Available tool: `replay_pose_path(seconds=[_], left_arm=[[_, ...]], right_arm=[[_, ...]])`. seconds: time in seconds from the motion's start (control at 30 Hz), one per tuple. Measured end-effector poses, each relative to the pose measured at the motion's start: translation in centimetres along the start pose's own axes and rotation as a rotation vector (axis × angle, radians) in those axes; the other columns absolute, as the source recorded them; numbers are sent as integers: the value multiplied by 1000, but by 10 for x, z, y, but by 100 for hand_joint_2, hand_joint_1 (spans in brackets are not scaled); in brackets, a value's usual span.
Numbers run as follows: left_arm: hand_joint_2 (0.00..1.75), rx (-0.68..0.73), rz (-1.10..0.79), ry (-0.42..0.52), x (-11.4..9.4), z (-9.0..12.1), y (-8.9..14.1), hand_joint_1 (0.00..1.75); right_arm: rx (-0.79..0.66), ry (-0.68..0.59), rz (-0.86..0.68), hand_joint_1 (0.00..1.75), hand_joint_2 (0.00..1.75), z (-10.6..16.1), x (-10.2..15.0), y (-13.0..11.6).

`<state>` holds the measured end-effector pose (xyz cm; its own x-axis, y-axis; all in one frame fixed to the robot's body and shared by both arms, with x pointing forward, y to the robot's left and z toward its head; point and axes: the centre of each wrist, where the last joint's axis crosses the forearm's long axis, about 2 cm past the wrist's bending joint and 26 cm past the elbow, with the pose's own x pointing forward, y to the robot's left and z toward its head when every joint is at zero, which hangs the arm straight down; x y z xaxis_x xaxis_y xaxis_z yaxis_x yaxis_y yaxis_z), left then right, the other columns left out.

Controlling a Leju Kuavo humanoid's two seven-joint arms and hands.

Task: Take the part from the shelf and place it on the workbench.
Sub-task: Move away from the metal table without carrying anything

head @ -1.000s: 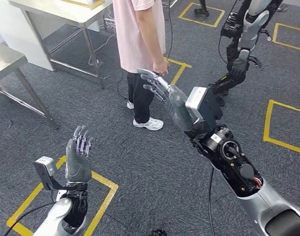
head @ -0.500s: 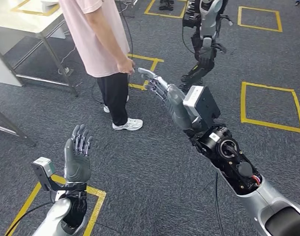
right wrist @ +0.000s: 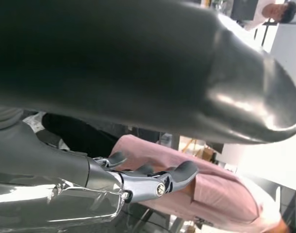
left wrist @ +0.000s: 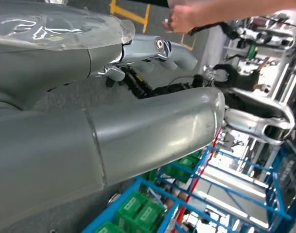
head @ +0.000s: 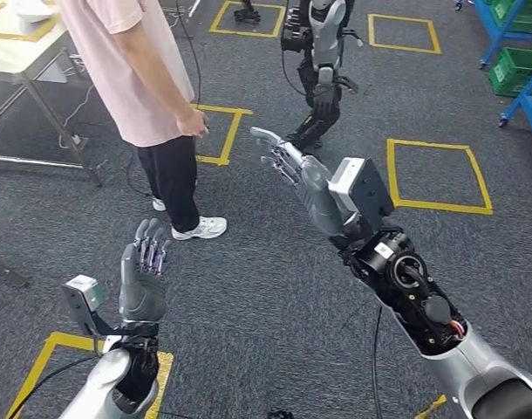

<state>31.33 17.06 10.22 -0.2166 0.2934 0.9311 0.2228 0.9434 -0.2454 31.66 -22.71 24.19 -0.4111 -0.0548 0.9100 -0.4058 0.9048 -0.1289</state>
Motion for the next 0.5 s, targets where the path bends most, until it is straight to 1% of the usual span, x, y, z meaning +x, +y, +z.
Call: replay_pose_path(seconds=[0.5], left_arm=[[0, 4, -13, 12, 0, 1, 2, 0]], right_arm=[[-7, 2, 0, 0, 0, 2, 1, -1]])
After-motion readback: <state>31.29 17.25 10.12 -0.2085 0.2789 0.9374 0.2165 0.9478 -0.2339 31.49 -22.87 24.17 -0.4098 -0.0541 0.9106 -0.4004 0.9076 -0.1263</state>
